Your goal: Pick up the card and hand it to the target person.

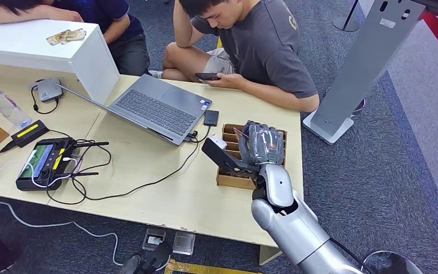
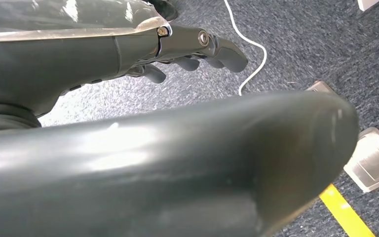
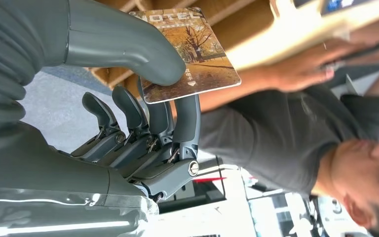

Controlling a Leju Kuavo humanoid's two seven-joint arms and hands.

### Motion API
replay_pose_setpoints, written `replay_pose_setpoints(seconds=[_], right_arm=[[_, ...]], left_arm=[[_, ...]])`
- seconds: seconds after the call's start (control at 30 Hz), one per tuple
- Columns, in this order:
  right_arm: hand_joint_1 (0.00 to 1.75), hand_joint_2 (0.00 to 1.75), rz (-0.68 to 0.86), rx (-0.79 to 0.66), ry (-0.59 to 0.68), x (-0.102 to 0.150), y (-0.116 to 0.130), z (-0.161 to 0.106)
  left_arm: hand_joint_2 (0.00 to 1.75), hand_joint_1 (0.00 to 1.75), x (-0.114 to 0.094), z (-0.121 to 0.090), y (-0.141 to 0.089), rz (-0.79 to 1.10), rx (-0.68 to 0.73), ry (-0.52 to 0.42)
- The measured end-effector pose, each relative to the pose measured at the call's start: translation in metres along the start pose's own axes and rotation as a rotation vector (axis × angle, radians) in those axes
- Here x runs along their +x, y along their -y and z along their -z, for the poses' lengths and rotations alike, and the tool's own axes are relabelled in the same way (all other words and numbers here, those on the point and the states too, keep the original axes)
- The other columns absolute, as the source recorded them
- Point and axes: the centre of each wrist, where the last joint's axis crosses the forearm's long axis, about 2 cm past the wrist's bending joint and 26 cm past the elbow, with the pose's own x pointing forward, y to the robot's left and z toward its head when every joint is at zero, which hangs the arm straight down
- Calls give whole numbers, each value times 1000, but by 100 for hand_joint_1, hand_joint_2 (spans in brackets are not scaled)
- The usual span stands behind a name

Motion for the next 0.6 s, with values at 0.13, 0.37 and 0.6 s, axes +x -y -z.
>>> replay_pose_setpoints(seconds=[0.13,0.37,0.6], right_arm=[[145,175,14,-46,-2,-3,13,2],[147,175,39,-155,-5,-10,40,9],[151,175,56,-248,8,-18,66,23]], left_arm=[[0,0,-1,0,1,-1,2,-1],[0,0,-1,-1,1,3,2,3],[0,0,0,-1,1,22,-4,17]])
